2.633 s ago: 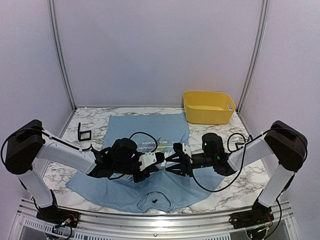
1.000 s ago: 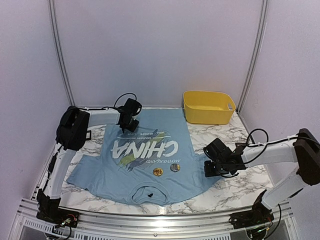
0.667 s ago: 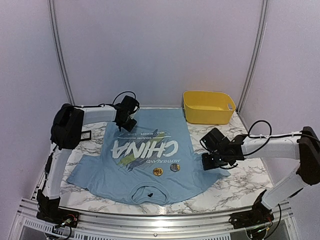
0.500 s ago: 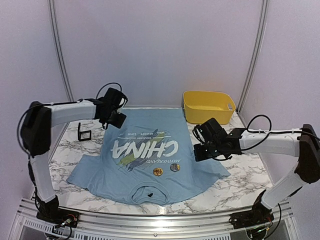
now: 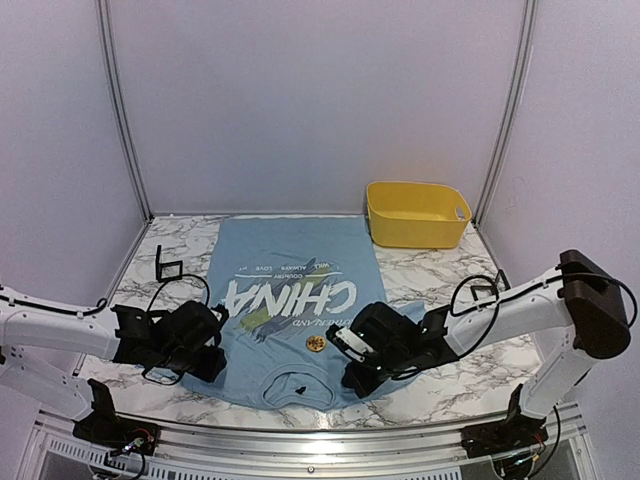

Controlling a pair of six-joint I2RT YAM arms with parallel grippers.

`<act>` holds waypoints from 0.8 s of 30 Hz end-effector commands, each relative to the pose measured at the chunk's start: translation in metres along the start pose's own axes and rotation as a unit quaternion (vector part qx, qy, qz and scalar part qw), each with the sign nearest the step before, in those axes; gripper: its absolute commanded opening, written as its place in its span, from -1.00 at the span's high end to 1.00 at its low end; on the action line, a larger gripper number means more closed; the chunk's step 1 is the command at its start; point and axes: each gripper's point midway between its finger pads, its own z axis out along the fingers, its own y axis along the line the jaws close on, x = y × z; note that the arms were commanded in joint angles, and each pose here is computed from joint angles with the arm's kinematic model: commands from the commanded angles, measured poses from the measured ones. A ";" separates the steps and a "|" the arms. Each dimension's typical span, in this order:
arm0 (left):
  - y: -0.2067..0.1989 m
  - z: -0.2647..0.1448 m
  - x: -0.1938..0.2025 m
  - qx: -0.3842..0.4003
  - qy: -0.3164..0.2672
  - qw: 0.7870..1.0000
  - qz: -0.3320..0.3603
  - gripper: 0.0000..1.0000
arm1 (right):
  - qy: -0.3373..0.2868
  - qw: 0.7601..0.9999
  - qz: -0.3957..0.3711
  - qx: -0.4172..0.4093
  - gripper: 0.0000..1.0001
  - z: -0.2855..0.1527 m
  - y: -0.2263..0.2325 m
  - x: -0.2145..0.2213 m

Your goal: Pin the brooch onto the clothing

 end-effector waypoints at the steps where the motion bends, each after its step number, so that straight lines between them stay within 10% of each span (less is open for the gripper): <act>1: -0.010 -0.003 0.062 0.002 0.086 0.995 -0.046 0.36 | 0.016 0.999 0.049 -0.010 1.00 -0.002 0.003 0.023; 16: -0.008 -0.032 0.118 0.018 0.153 0.986 -0.071 0.40 | 0.054 0.997 0.034 -0.045 1.00 -0.024 0.026 0.042; 24: 0.029 -0.060 0.011 -0.014 -0.026 0.993 -0.117 0.18 | -0.093 0.994 0.054 0.028 1.00 -0.083 -0.026 -0.059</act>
